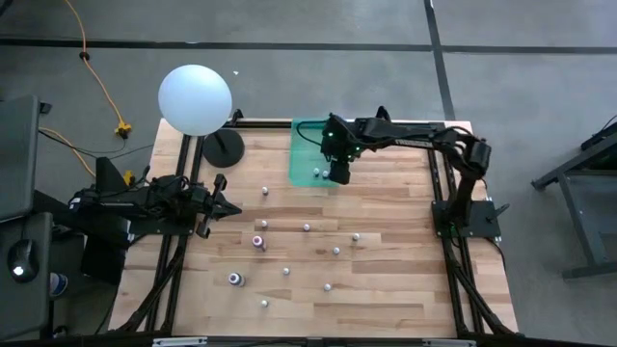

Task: Pick & Place food coloring
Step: Put the small blue food coloring bottle into the light blue bin

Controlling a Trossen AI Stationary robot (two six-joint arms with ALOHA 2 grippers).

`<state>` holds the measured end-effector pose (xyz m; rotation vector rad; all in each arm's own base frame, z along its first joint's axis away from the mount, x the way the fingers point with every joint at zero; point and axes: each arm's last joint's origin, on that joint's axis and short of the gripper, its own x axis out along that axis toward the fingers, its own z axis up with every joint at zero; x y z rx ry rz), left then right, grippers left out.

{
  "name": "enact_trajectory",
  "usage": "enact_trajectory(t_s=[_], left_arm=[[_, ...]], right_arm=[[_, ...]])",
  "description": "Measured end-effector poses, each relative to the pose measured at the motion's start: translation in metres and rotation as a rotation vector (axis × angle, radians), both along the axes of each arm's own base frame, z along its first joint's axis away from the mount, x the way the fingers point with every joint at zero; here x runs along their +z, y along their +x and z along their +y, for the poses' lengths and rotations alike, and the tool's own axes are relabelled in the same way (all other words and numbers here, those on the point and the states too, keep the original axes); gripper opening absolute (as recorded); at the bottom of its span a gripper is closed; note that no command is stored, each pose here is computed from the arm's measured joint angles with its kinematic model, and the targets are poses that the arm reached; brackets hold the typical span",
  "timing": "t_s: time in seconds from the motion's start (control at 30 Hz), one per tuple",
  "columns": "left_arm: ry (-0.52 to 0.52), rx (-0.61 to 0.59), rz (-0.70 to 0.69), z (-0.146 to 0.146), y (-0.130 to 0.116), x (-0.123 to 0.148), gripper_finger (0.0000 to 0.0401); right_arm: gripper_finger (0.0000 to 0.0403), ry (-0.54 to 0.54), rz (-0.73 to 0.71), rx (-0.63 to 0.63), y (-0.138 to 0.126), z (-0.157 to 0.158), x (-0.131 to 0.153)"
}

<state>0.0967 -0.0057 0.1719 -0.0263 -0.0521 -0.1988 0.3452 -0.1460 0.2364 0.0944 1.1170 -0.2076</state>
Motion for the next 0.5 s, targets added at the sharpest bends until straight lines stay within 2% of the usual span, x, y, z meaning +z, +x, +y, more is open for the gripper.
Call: enact_trajectory(t_s=[0.3,0.5], left_arm=[[0.0,0.0,0.0,0.0,0.0,0.0,0.0001],[0.0,0.0,0.0,0.0,0.0,0.0,0.0001]], right_arm=[[0.0162,-0.008,-0.073,0.056,-0.017,0.031,0.044],[0.0162,0.031,-0.069,0.131,-0.021,0.059,0.054]])
